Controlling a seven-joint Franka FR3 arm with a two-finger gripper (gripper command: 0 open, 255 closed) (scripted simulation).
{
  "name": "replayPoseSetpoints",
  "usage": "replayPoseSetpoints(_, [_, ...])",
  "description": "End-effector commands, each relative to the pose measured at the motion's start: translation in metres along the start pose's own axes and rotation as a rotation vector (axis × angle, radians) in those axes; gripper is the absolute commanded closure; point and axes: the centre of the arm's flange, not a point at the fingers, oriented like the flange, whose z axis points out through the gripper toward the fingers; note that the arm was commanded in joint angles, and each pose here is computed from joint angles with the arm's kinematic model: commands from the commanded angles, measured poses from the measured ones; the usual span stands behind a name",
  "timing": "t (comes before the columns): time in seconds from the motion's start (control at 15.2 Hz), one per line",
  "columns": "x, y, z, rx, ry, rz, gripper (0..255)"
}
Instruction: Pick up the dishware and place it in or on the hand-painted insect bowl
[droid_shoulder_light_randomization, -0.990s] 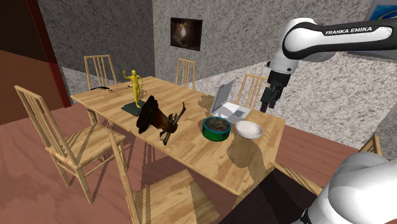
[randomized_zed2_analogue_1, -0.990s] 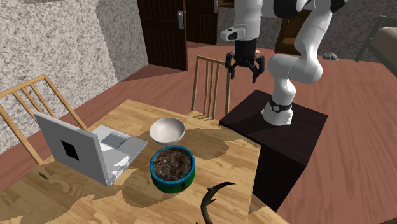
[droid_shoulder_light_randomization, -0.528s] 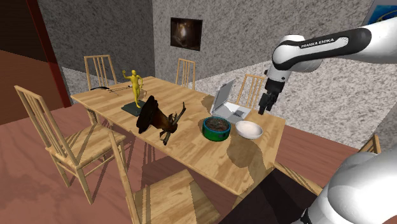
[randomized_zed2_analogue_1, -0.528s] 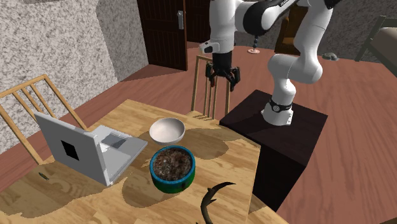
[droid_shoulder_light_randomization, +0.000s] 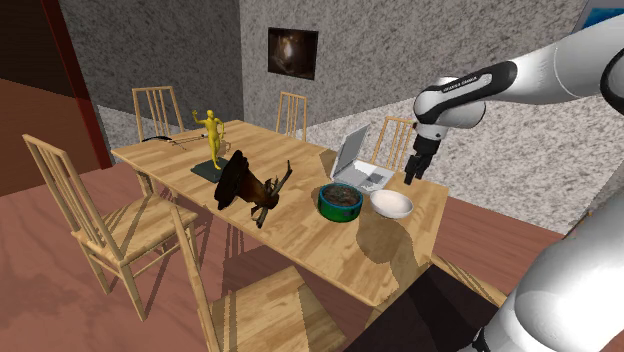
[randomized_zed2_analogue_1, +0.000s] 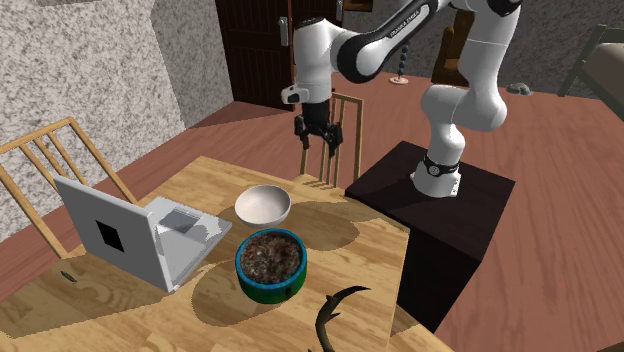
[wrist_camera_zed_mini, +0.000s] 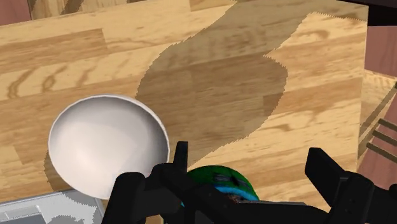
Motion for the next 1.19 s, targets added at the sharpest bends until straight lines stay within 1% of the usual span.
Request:
replayPoseSetpoints(0.0, [0.01,0.022,0.012,-0.002,0.002,-0.003,0])
replayPoseSetpoints(1.12, [0.079,0.208,0.116,-0.004,0.013,-0.003,0])
